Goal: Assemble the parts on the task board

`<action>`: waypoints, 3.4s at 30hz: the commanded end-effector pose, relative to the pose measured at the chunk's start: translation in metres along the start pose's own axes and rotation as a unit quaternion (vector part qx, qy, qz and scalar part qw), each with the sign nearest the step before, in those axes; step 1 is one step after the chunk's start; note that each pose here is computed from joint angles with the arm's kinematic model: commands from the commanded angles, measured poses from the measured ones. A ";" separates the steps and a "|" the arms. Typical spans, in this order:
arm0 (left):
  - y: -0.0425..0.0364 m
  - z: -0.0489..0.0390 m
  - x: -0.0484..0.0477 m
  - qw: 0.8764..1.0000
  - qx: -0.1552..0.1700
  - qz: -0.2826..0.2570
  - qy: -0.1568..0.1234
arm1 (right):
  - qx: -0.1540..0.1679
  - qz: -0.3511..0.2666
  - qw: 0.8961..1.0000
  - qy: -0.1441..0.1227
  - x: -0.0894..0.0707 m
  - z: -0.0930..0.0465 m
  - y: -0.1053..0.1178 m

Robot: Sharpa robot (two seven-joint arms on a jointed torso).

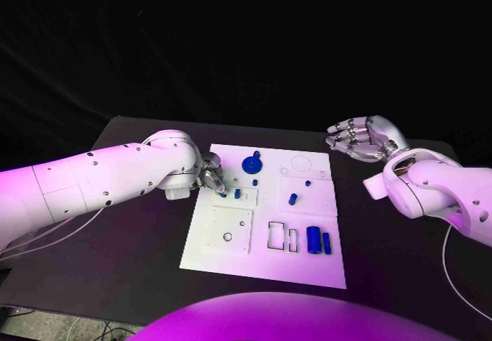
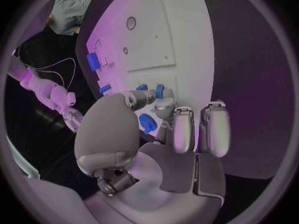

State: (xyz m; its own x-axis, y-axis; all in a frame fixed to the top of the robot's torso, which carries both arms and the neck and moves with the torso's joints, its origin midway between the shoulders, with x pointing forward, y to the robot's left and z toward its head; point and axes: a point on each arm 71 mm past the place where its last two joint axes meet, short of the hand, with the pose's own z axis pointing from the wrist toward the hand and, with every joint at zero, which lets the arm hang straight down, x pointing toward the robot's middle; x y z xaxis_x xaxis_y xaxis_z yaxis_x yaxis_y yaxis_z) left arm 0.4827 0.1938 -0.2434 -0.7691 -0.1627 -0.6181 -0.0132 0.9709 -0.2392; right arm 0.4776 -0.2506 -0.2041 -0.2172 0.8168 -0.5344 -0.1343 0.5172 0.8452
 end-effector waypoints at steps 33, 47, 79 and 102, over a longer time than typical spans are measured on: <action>0.0020 0.0053 0.0016 1.000 -0.013 -0.006 0.013 | -0.005 -0.002 1.000 0.006 0.001 0.000 0.001; 0.0051 0.0059 -0.0003 1.000 -0.016 -0.012 0.007 | -0.005 -0.003 1.000 0.005 0.000 -0.001 0.000; 0.0002 -0.0126 -0.0223 0.982 0.091 -0.137 -0.096 | -0.003 -0.003 1.000 0.005 0.000 -0.001 -0.001; -0.0513 -0.0020 -0.0135 0.917 0.294 0.096 -0.252 | -0.018 -0.019 1.000 0.015 0.003 -0.001 0.002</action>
State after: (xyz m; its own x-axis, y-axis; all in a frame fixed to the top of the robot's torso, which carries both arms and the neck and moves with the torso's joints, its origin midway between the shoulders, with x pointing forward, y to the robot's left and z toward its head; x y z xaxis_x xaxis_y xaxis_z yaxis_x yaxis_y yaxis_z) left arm 0.4950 0.1533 -0.2240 -0.3945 -0.2929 -0.8710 0.4345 0.7757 -0.4577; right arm 0.4767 -0.2512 -0.2046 -0.2208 0.8041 -0.5520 -0.1504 0.5311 0.8339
